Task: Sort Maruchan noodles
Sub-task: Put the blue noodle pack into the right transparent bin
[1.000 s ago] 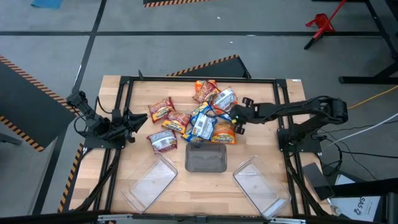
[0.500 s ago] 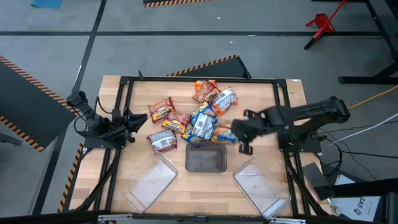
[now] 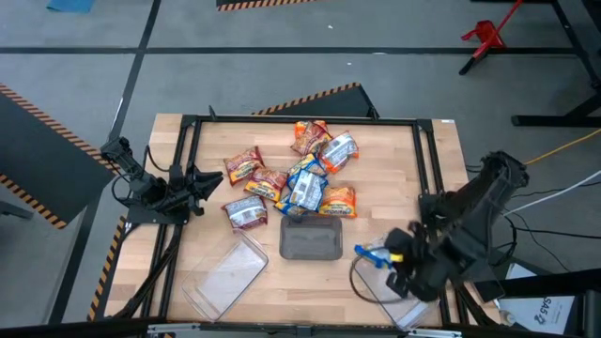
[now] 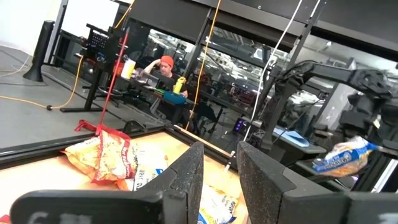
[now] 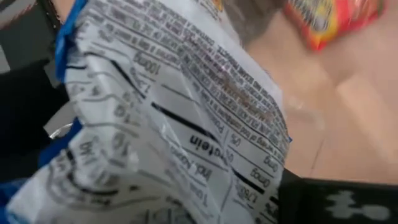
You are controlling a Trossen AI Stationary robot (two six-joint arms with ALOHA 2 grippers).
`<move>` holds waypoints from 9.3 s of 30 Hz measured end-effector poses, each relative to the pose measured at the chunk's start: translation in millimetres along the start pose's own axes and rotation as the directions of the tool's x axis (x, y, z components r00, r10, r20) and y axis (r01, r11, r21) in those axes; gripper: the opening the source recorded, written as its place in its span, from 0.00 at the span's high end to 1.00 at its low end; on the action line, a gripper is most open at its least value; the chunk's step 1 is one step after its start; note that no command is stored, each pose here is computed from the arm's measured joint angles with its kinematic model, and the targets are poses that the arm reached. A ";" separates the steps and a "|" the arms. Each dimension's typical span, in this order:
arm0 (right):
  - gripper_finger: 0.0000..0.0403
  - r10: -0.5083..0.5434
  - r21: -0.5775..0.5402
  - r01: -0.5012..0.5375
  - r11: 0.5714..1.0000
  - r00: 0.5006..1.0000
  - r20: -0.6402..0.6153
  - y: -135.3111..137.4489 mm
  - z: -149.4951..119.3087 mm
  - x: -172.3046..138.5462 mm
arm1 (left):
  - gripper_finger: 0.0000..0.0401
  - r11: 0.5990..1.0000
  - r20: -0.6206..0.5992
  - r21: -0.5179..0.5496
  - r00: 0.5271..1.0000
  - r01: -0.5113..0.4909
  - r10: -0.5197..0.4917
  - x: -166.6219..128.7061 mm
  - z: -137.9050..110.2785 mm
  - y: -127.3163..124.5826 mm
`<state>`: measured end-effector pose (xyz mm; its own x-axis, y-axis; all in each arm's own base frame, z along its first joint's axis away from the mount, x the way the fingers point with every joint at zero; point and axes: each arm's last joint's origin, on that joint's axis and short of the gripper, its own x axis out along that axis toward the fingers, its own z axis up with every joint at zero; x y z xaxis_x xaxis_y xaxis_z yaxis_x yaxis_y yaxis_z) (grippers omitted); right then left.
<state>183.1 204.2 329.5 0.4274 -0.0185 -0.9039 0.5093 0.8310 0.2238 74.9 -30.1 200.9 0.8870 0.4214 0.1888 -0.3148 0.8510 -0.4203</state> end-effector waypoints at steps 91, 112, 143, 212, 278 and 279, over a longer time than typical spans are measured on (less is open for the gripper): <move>0.52 0.044 -0.054 -0.050 0.997 0.994 -0.100 -44.6 -3.2 46.6 | 0.77 1.000 -0.018 0.022 1.000 -0.004 0.005 0.0 -3.4 0.3; 0.14 -0.297 0.246 0.225 0.943 0.902 0.313 -119.6 154.1 120.4 | 0.77 1.000 -0.018 -0.023 1.000 -0.006 0.006 0.0 -3.4 0.3; 0.29 -0.137 0.414 0.034 0.910 0.965 0.223 -136.6 194.5 240.1 | 0.77 0.999 -0.022 -0.036 1.000 -0.005 0.005 0.0 -4.1 0.4; 1.00 -0.083 0.432 -0.033 0.901 0.965 0.249 -100.6 84.4 -9.5 | 0.77 1.000 -0.025 -0.027 1.000 -0.006 0.005 -0.1 -4.7 0.4; 1.00 -0.116 0.697 0.131 0.705 0.991 -0.068 -33.2 -48.8 54.1 | 0.77 0.996 -0.037 0.024 0.996 -0.085 0.086 -0.3 -8.7 3.2; 1.00 -0.119 0.696 0.142 0.704 0.990 -0.081 -33.6 -49.4 54.4 | 0.77 0.996 -0.037 0.024 0.996 -0.085 0.086 -0.3 -8.6 3.2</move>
<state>152.4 202.7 254.8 0.3018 -0.0718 -0.9507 0.9389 0.1955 0.2833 76.6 -30.2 191.9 0.8684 0.4814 0.1188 -0.3974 0.8191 -0.4138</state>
